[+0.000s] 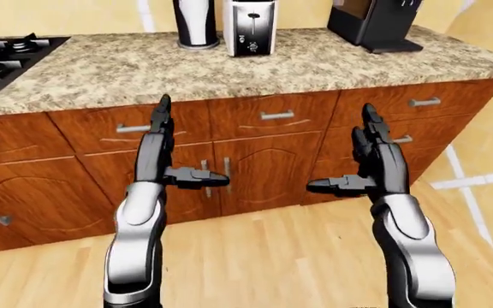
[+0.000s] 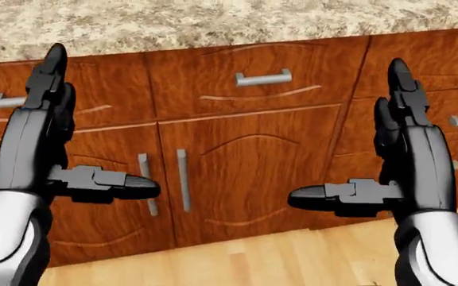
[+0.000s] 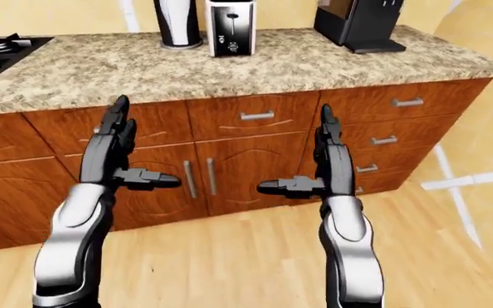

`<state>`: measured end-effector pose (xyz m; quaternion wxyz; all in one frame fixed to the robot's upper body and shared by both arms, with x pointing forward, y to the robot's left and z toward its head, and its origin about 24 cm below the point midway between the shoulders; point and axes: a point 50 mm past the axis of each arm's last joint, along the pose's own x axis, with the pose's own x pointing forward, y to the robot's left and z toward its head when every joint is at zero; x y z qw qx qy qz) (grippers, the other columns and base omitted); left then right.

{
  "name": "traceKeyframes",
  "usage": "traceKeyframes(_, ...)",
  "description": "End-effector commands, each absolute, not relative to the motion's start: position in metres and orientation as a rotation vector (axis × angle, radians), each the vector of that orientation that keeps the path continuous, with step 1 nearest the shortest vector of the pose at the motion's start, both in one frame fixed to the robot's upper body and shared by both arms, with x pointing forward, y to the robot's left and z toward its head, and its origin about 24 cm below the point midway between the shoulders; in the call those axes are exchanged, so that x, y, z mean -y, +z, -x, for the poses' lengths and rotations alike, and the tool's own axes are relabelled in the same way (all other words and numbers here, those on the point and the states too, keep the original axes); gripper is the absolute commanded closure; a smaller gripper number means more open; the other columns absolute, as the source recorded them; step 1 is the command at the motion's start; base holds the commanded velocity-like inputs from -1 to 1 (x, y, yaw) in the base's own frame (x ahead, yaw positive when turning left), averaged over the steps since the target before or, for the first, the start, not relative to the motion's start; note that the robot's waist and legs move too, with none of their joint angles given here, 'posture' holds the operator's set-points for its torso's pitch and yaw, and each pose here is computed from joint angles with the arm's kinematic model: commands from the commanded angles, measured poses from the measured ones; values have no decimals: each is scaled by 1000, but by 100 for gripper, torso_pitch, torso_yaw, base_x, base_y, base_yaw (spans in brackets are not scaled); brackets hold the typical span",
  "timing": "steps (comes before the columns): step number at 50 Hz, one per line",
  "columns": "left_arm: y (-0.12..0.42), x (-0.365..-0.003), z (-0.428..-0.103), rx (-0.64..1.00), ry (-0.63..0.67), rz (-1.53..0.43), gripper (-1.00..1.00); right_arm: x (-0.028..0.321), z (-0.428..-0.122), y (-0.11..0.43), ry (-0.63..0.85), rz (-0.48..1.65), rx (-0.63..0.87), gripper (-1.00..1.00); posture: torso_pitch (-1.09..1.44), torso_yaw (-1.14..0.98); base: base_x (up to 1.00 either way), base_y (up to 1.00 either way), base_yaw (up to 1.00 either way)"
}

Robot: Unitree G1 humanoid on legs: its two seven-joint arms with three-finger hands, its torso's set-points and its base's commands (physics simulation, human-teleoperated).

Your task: Push down the lever of the toaster to turn it on.

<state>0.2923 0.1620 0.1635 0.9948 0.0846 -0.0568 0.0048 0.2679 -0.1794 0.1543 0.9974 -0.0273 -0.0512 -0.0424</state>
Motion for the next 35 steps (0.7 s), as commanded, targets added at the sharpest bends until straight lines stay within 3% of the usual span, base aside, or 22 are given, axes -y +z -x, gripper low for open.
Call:
traceKeyframes(1, 183, -155, -292, 153, -8, -186, -100, 181, -271, 172, -83, 73, 125, -100, 0, 0, 0, 0, 0)
traceKeyframes(3, 190, -159, -305, 155, 10, -196, -100, 181, -275, 186, -99, 76, 128, -100, 0, 0, 0, 0, 0)
traceKeyframes(6, 216, -155, -289, 201, 11, -215, -100, 180, -278, 206, -95, 117, 149, -100, 0, 0, 0, 0, 0)
traceKeyframes(13, 219, -167, -290, 201, 63, -207, -100, 178, -270, 235, -55, 121, 140, -100, 0, 0, 0, 0, 0)
traceKeyframes(22, 230, -172, -281, 214, 72, -202, -100, 169, -278, 233, -31, 180, 143, -100, 0, 0, 0, 8, 64)
traceKeyframes(35, 237, -171, -277, 224, 74, -207, -100, 174, -272, 246, -47, 167, 145, -100, 0, 0, 1, 0, 0)
